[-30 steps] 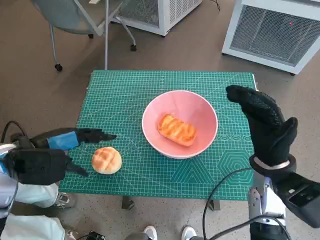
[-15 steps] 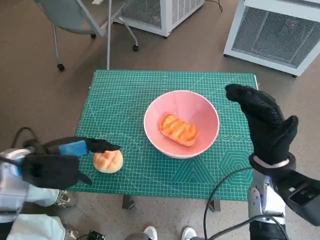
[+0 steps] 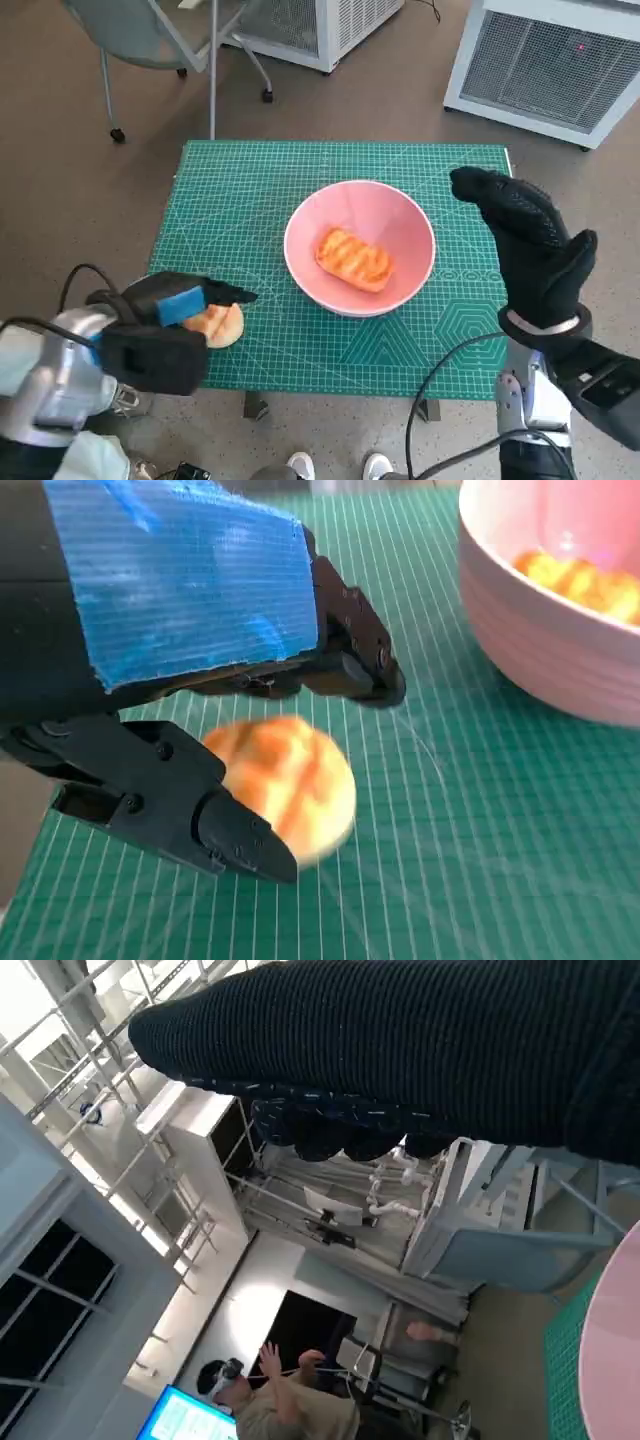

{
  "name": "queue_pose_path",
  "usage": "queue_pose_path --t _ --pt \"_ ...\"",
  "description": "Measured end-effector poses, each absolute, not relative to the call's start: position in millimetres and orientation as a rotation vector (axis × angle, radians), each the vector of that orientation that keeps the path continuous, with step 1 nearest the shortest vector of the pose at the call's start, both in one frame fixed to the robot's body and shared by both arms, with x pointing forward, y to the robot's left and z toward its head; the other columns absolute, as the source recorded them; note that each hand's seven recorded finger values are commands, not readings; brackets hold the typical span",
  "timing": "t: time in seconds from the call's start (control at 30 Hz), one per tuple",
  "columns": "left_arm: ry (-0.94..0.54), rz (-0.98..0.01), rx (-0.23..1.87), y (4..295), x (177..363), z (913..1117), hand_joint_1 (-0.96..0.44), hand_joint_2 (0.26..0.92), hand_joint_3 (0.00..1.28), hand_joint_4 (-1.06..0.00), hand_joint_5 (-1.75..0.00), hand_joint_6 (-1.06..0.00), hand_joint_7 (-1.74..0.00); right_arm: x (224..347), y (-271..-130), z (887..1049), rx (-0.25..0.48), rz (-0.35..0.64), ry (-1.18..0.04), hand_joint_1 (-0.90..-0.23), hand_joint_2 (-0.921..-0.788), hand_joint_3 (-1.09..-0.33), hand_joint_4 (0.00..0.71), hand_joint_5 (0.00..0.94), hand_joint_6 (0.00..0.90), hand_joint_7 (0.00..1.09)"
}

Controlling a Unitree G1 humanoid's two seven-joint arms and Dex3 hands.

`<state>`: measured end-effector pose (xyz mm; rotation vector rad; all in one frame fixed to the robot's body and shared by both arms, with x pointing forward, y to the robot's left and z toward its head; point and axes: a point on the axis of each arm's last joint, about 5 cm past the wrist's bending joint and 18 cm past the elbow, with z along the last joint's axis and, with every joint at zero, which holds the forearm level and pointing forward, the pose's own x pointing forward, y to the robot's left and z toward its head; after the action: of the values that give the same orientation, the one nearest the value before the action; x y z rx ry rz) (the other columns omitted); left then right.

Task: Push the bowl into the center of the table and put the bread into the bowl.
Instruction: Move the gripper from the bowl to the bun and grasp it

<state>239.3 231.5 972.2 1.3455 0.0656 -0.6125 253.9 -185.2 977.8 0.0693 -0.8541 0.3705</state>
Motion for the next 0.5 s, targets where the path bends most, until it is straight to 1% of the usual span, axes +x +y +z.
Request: queue_pose_path --t 0.03,0.07,0.1,0.13,0.17,0.23,0.3,0.5 --pt "0.061 -0.610 1.352 231.5 239.5 969.4 0.09 0.869 0.03 -0.84 -0.06 -0.84 -0.07 253.9 -185.3 977.8 0.069 0.370 -0.854 -0.673 -0.921 -0.669 0.067 0.000 -0.001 0.40" --pt "0.058 -0.608 1.358 231.7 239.7 967.1 0.07 0.879 0.03 -0.82 -0.27 -0.79 -0.29 253.9 -185.3 977.8 0.069 0.370 -0.854 -0.673 -0.921 -0.669 0.066 0.000 -0.001 0.40" --pt "0.050 -0.606 1.366 231.8 239.9 965.0 0.05 0.894 0.06 -0.76 -0.60 -0.70 -0.65 253.9 -185.3 977.8 0.069 0.370 -0.854 -0.673 -0.921 -0.669 0.065 0.000 -0.001 0.40" --pt "0.041 -0.602 1.372 232.2 240.2 963.4 0.03 0.904 0.07 -0.74 -0.80 -0.64 -0.84 253.9 -185.3 977.9 0.069 0.371 -0.854 -0.673 -0.921 -0.669 0.065 0.000 -0.001 0.40" --pt "0.029 -0.597 1.379 232.6 240.5 961.9 0.02 0.910 0.07 -0.74 -0.93 -0.62 -0.96 253.9 -185.3 977.9 0.069 0.371 -0.854 -0.673 -0.921 -0.669 0.064 0.000 -0.001 0.40" --pt "0.007 -0.592 1.392 233.4 241.5 959.8 0.01 0.915 0.07 -0.73 -1.03 -0.61 -1.07 253.9 -185.2 977.8 0.068 0.371 -0.854 -0.673 -0.921 -0.669 0.064 0.000 -0.001 0.40" --pt "-0.016 -0.590 1.404 234.3 242.5 958.1 0.01 0.917 0.07 -0.73 -1.08 -0.60 -1.13 253.9 -185.1 977.8 0.069 0.372 -0.853 -0.674 -0.921 -0.669 0.064 0.000 -0.001 0.40" --pt "-0.038 -0.592 1.412 236.2 243.4 955.8 0.00 0.920 0.07 -0.73 -1.13 -0.59 -1.18 253.9 -185.0 977.8 0.069 0.372 -0.853 -0.674 -0.921 -0.669 0.063 0.000 -0.001 0.40"
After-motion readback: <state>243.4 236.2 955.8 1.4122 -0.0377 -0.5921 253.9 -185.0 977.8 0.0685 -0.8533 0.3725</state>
